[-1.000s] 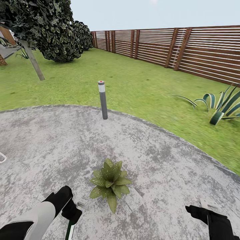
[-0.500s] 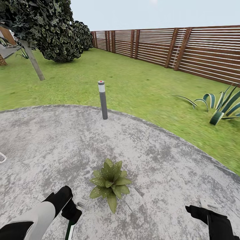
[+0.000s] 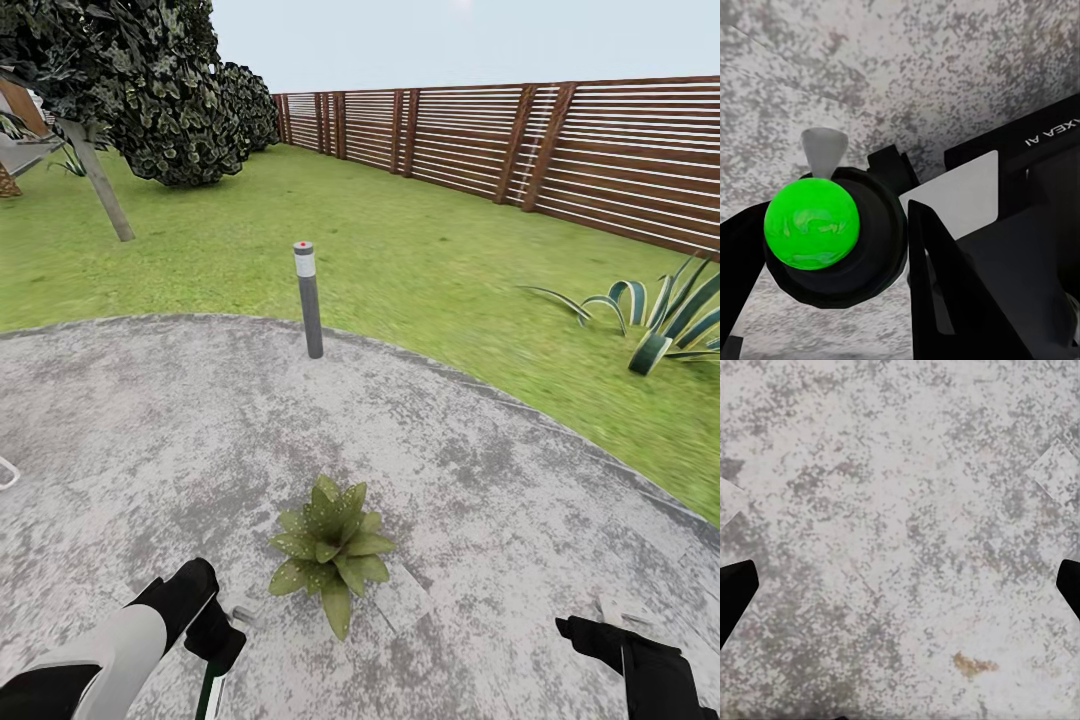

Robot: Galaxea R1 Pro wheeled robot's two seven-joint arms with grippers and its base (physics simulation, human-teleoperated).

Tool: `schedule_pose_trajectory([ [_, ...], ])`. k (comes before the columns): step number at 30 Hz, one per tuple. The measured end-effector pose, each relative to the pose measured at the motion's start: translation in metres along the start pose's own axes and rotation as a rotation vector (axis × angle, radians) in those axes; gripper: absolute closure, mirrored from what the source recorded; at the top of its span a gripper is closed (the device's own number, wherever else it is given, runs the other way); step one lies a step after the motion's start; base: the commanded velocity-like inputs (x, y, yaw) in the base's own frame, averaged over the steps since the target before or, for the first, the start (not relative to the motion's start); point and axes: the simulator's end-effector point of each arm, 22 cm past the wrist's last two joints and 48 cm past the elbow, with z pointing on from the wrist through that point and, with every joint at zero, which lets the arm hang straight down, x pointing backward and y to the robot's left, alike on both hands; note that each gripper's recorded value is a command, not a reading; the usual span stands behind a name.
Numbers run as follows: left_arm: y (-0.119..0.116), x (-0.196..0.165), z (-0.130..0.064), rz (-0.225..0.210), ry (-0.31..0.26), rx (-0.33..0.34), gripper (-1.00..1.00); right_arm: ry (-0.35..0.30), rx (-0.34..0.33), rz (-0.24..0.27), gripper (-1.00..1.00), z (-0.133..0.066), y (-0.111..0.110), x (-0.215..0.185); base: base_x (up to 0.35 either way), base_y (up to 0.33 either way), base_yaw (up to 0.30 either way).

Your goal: Pick up the pesticide atomizer in the garden and spray insectifuge to fully cover both potted plants in the garden.

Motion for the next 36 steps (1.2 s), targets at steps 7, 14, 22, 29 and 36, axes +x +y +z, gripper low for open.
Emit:
schedule_pose_trajectory([
  [7,0.000,0.000,0.000,0.000,0.001,0.000,1.00,0.028,-0.023,0.003,-1.00,0.005,0.010,0.013,0.000,0.000,0.000],
  [14,0.000,0.000,0.000,0.000,0.001,0.000,1.00,0.029,-0.023,0.003,-1.00,0.005,0.010,0.013,0.000,0.000,0.000],
  [22,0.000,0.000,0.000,0.000,0.001,-0.001,1.00,0.029,-0.022,0.003,-1.00,0.005,0.010,0.013,0.000,0.000,0.000],
  [29,0.000,0.000,0.000,0.000,0.001,-0.001,1.00,0.029,-0.022,0.003,-1.00,0.005,0.010,0.013,0.000,0.000,0.000],
  [36,0.000,0.000,0.000,0.001,0.000,-0.001,1.00,0.029,-0.023,0.003,-1.00,0.005,0.010,0.013,0.000,0.000,0.000],
])
